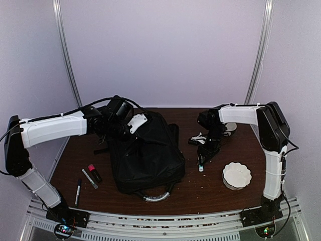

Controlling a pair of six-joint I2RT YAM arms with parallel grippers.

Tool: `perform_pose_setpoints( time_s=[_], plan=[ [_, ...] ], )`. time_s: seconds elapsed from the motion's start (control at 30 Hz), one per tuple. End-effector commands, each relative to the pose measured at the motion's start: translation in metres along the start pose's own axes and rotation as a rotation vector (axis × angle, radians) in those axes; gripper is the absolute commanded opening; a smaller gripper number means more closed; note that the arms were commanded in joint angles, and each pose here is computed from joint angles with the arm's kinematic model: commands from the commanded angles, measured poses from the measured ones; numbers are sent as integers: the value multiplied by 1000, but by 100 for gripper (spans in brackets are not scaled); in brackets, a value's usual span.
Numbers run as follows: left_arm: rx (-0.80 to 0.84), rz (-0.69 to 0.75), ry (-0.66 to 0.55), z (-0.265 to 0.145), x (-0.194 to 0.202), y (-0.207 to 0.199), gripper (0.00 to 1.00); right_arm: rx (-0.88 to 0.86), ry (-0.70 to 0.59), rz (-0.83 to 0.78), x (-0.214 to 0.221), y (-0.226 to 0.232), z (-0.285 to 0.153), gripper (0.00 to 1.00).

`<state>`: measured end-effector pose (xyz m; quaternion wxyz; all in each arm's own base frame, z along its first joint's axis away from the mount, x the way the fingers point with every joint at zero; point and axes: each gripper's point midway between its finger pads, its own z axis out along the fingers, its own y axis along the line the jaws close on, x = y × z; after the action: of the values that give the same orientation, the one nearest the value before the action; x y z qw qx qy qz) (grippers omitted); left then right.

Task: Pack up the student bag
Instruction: Pick up the glue stick from the corner of the board.

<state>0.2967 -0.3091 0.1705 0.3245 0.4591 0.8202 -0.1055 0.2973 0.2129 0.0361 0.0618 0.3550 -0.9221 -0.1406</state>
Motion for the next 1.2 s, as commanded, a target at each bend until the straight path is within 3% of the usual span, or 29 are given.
perform_pose_setpoints(
  time_s=[0.0, 0.5, 0.87, 1.17],
  plan=[
    [4, 16, -85, -9, -26, 2, 0, 0, -50, 2, -26, 6, 0, 51],
    [6, 17, -88, -11, -28, 2, 1, 171, 0, -70, -32, 6, 14, 51],
    [5, 19, -82, -11, -28, 2, 1, 244, 31, -165, -12, 12, 13, 29],
    [10, 17, -72, -7, -25, 1, 1, 275, 15, -212, -7, 16, 6, 25]
  ],
)
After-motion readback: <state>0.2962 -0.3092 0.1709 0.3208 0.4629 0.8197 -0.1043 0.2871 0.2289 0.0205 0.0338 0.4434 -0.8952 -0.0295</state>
